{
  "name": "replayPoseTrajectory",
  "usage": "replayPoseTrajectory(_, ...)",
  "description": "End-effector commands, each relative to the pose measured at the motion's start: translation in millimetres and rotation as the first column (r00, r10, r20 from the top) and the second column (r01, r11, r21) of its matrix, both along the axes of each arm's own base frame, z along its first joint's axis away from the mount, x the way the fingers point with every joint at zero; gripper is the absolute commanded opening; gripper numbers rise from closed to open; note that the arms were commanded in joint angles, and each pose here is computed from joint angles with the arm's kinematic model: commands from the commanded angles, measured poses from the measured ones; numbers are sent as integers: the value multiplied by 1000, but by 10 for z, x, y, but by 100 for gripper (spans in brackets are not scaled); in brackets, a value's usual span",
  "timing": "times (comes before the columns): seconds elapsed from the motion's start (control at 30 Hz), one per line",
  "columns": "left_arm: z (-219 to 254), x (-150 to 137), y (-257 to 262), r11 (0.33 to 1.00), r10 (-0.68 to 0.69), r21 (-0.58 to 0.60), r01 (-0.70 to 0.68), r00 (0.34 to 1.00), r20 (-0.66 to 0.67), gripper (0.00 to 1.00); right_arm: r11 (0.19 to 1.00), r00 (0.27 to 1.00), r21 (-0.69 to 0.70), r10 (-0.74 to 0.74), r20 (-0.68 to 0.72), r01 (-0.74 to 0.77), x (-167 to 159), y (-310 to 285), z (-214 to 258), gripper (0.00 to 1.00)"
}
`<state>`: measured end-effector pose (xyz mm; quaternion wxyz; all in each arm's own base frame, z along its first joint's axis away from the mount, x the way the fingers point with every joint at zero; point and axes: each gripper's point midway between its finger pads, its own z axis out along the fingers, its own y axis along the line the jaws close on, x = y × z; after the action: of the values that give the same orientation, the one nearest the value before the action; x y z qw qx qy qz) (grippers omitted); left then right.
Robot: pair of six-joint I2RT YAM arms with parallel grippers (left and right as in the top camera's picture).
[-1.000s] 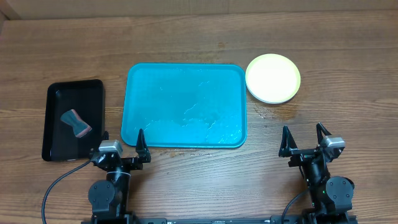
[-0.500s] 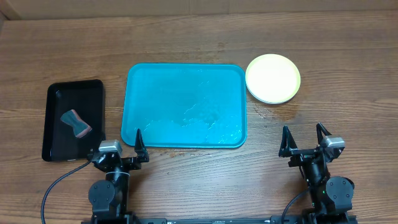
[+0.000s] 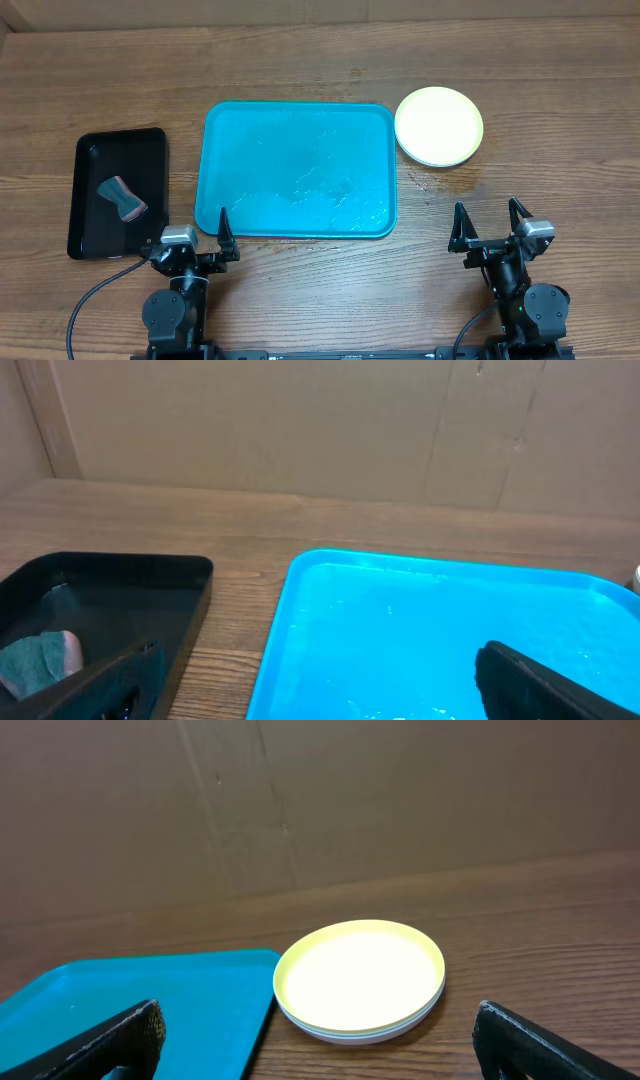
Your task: Clean dirty plates on tray and stack at the side
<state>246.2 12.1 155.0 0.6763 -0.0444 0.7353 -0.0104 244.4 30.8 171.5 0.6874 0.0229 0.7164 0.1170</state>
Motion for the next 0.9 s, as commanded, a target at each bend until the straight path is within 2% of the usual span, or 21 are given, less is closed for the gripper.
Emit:
replayPoseTrajectory(0.0,8,-3,-11,1000,-6,19,6,1000,7,100,1000,1000,-6,-17,4,17,5,-31,-18,100)
replayPoseTrajectory(0.87,7,-3,-10,1000,-6,19,6,1000,7,100,1000,1000,-8,-24,5,24,7,-44,-18,100)
